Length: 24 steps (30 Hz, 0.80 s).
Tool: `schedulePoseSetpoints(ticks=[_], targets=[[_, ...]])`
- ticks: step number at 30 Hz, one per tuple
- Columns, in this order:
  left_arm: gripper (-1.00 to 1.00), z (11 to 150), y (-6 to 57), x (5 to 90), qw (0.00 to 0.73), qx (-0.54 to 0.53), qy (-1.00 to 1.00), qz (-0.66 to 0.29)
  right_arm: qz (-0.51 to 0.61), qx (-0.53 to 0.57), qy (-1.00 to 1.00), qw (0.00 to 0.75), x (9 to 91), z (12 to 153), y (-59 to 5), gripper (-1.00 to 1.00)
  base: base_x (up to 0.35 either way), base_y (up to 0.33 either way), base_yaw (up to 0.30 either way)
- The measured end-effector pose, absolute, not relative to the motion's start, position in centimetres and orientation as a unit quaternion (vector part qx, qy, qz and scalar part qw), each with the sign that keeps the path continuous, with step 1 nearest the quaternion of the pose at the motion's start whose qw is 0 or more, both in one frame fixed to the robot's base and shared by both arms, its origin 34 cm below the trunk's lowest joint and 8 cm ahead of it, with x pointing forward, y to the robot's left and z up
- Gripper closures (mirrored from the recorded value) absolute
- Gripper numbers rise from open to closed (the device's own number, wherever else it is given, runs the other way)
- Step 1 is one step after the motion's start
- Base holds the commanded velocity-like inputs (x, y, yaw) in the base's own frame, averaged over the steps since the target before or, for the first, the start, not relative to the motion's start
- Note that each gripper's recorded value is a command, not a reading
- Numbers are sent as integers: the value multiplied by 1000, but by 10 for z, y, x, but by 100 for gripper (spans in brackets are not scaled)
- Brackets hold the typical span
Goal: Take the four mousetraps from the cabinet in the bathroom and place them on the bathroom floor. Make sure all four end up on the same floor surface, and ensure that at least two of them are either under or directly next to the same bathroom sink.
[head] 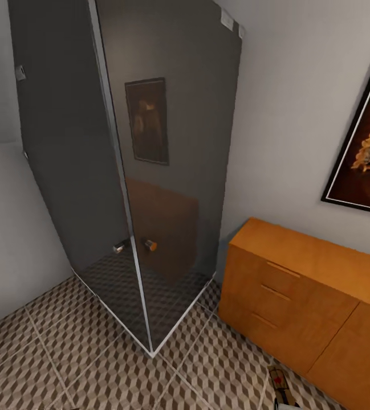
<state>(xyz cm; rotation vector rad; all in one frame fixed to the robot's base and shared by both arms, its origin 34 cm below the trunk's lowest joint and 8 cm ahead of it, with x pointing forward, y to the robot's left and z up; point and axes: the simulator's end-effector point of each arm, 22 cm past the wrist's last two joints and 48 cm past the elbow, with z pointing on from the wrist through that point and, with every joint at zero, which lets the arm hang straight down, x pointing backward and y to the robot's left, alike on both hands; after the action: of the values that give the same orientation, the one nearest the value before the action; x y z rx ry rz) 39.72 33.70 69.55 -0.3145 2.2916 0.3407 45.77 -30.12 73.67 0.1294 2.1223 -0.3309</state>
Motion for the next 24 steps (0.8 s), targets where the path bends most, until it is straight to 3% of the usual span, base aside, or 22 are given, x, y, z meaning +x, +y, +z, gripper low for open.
schedulePoseSetpoints(ticks=[24], targets=[[100, 696, 337, 397, 391, -124, 902, 134, -135, 52, 868, 475, 457, 736, -301, 100, 0, 0, 291]])
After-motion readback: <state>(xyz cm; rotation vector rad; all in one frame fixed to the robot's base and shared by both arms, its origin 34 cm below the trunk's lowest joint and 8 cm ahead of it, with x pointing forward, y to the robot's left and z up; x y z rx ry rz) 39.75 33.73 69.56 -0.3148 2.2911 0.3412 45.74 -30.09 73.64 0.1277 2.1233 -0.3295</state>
